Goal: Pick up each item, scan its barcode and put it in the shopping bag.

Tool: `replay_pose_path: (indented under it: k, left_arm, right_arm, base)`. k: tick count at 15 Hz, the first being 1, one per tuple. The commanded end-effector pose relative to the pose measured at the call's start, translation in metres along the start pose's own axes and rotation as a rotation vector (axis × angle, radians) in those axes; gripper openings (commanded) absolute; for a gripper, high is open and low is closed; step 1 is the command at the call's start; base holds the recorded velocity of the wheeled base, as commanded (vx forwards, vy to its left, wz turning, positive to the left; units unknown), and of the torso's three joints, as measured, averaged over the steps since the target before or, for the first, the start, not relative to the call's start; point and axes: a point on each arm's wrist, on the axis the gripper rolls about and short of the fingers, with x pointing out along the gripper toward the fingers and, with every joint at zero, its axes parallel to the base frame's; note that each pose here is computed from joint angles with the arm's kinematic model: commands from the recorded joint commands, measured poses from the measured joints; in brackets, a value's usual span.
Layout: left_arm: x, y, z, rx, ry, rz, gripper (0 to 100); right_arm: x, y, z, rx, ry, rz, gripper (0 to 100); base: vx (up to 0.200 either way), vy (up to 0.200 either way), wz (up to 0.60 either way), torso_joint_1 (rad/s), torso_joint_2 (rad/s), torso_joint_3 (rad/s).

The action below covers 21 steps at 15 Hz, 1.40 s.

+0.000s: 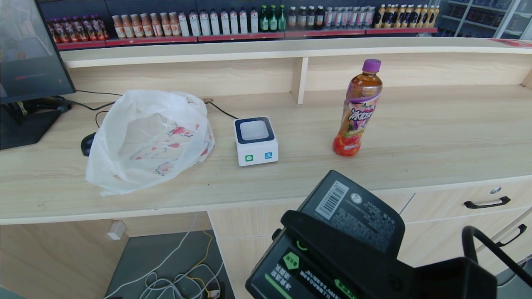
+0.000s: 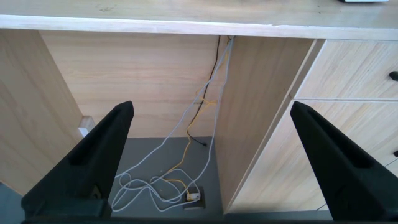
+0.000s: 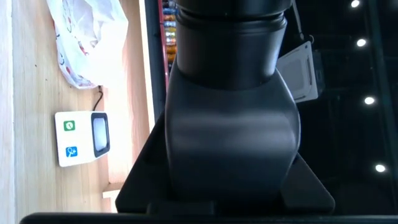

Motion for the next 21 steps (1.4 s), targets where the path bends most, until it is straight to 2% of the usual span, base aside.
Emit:
replay_pose_path:
  k: [1,6,8,12,17,19,21]
  left_arm:
    - [0.0,0.0,0.0,0.0,0.001,0.0,100]
    - [0.0,0.0,0.0,0.0,0.001,0.0,100]
    - [0.0,0.0,0.0,0.0,0.001,0.0,100]
    - [0.0,0.0,0.0,0.0,0.001,0.0,100]
    - [0.0,0.0,0.0,0.0,0.001,0.0,100]
    - [0.0,0.0,0.0,0.0,-0.001,0.0,100]
    - [0.0,0.0,0.0,0.0,0.001,0.0,100]
  right_arm:
    - [0.0,0.0,0.0,0.0,0.0,-0.001,0]
    - [0.0,0.0,0.0,0.008,0.001,0.001,0]
    - [-0.001,0.001,0.0,0.048,-0.002,0.006,0]
    - [-0.012,0.01,-0.001,0.38,-0.008,0.052,0]
    - [-0.015,0.017,-0.002,0.606,0.009,0.084,0]
    - [-0.015,0.019,-0.001,0.815,0.014,0.096,0]
    - [-0.012,0.036,0.004,1.024,0.046,0.154,0]
  base:
    - [0.0,0.0,0.0,0.0,0.0,0.0]
    - [0.0,0.0,0.0,0.0,0.0,0.0]
    - [0.0,0.0,0.0,0.0,0.0,0.0]
    - [0.0,0.0,0.0,0.0,0.0,0.0]
    - [0.0,0.0,0.0,0.0,0.0,0.0]
    - [0.0,0.0,0.0,0.0,0.0,0.0]
    - [0.0,0.0,0.0,0.0,0.0,0.0]
